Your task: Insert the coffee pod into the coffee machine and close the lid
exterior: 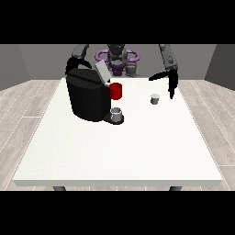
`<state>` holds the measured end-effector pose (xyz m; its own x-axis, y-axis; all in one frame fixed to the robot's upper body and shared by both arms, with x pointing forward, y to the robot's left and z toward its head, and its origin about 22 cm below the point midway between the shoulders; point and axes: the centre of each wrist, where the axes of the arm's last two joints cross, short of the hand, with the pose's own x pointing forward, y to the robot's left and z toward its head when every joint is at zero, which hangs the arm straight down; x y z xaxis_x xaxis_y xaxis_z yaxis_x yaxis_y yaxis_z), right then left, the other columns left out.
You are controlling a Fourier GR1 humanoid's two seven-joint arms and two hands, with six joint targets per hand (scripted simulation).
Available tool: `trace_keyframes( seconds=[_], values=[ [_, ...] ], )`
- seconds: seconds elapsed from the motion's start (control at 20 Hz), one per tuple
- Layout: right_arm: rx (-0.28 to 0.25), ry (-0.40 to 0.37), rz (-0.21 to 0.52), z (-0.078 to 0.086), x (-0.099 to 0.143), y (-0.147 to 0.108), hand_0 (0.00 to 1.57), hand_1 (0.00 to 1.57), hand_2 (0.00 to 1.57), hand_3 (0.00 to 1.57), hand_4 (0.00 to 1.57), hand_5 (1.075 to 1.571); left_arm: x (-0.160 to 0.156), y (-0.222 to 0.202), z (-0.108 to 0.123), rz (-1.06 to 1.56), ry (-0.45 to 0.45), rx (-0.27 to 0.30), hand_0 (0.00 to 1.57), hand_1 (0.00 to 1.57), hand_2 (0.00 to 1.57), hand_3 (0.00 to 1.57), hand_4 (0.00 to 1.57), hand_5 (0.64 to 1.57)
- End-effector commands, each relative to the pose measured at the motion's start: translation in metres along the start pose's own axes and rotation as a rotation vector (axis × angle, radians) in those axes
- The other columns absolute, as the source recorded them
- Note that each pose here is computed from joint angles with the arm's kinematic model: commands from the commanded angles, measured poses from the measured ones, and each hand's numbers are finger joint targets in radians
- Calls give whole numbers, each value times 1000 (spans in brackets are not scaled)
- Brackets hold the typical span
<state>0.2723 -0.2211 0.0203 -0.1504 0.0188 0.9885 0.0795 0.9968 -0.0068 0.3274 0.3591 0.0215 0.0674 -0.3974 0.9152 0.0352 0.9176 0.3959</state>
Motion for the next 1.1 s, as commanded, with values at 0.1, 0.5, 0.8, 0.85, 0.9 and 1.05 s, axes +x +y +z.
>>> trace_keyframes(
  seconds=[0.1,0.5,0.8,0.85,0.9,1.05],
  values=[
    [-7,11,18,-9,3,5,0,0,0,0,389,1571,-13,0,-10,-96,41,-9,0,0,0,0,0,1571],
    [-26,94,53,-9,-16,3,0,0,0,0,412,1571,-24,-25,-16,-183,89,-69,446,446,606,295,0,1571],
    [-11,32,24,-20,4,13,0,0,0,0,432,1571,-28,5,-16,-312,108,-56,704,704,775,487,0,1571],
    [-28,95,58,-19,-4,-6,0,0,0,0,435,1571,-37,-16,-11,-334,140,-85,634,634,756,487,0,1571],
    [-4,60,34,-26,2,8,0,0,0,0,465,1571,-24,-12,-23,-358,116,-50,580,580,719,472,0,1571],
    [4,77,31,-19,1,16,0,0,0,0,476,1571,-39,-29,-17,-405,139,-101,536,536,692,440,0,1571]
  ],
)
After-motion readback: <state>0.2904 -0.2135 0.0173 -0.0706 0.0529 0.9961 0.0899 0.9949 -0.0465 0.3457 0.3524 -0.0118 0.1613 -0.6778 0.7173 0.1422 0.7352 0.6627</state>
